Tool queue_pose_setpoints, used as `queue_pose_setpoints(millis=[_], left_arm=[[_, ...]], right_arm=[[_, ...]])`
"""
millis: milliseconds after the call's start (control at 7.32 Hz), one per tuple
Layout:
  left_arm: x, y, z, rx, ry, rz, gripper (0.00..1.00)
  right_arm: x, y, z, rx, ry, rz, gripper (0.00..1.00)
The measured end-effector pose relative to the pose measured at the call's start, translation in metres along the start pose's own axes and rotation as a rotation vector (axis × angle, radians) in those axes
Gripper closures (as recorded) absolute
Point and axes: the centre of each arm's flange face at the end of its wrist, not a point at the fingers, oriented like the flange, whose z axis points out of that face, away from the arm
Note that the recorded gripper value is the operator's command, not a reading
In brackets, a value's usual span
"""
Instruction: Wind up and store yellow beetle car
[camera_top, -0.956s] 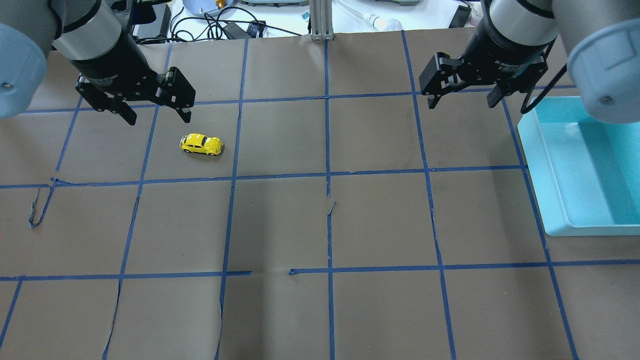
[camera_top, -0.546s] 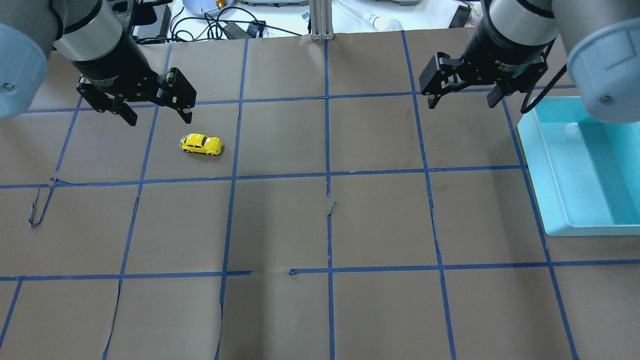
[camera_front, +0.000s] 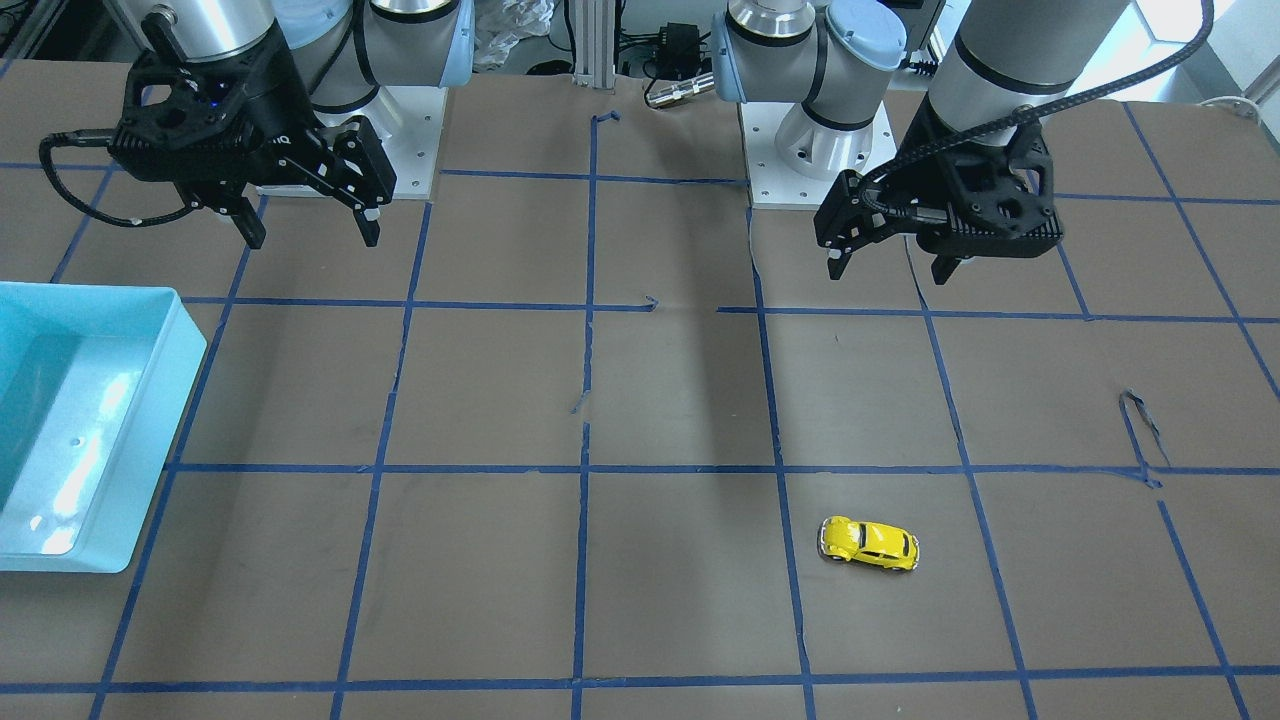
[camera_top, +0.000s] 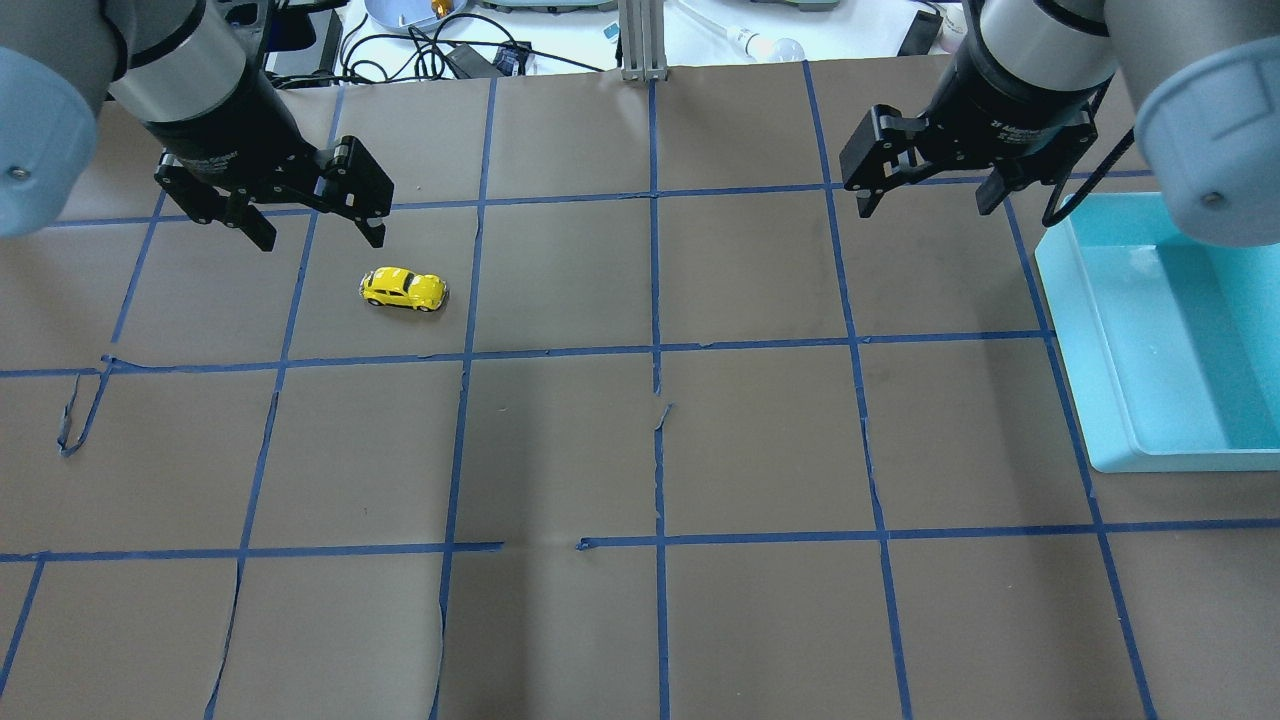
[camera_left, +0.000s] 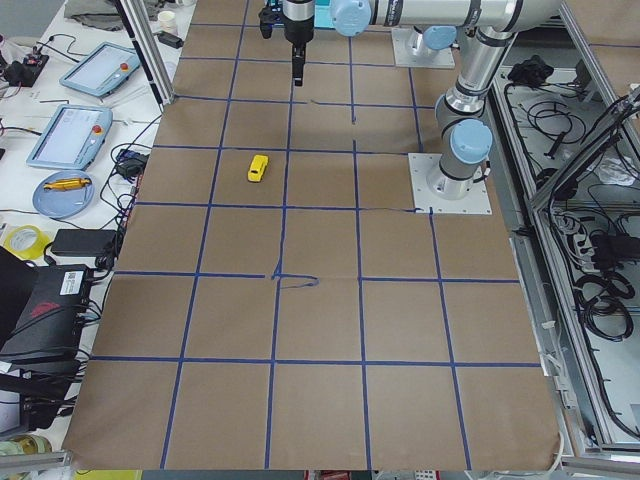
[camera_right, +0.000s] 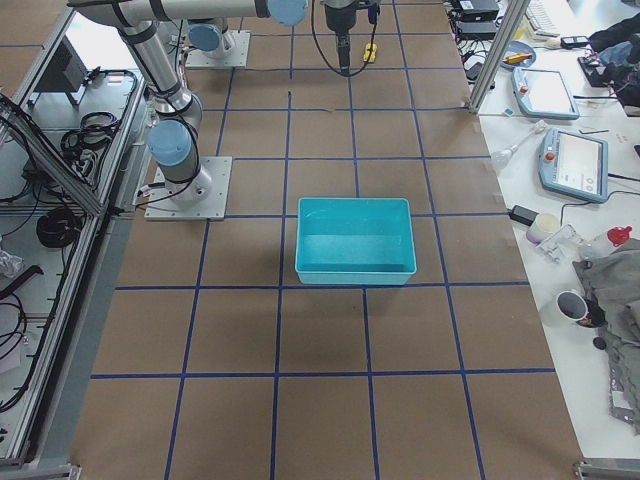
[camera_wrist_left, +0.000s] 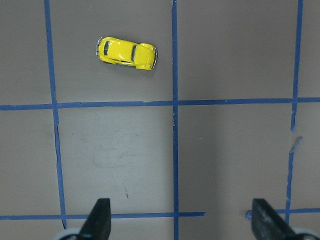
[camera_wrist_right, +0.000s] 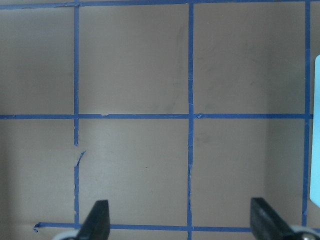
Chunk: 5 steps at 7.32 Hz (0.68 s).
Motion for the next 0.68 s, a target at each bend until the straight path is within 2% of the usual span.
queue_pose_setpoints(millis=[683], left_arm=[[-0.0007,-0.0009,0.0008,0.001,0.004,-0.002,0.0]], right_arm=[[0.0017,0.0006,-0.0022,0.002,0.018,-0.041,0.0]])
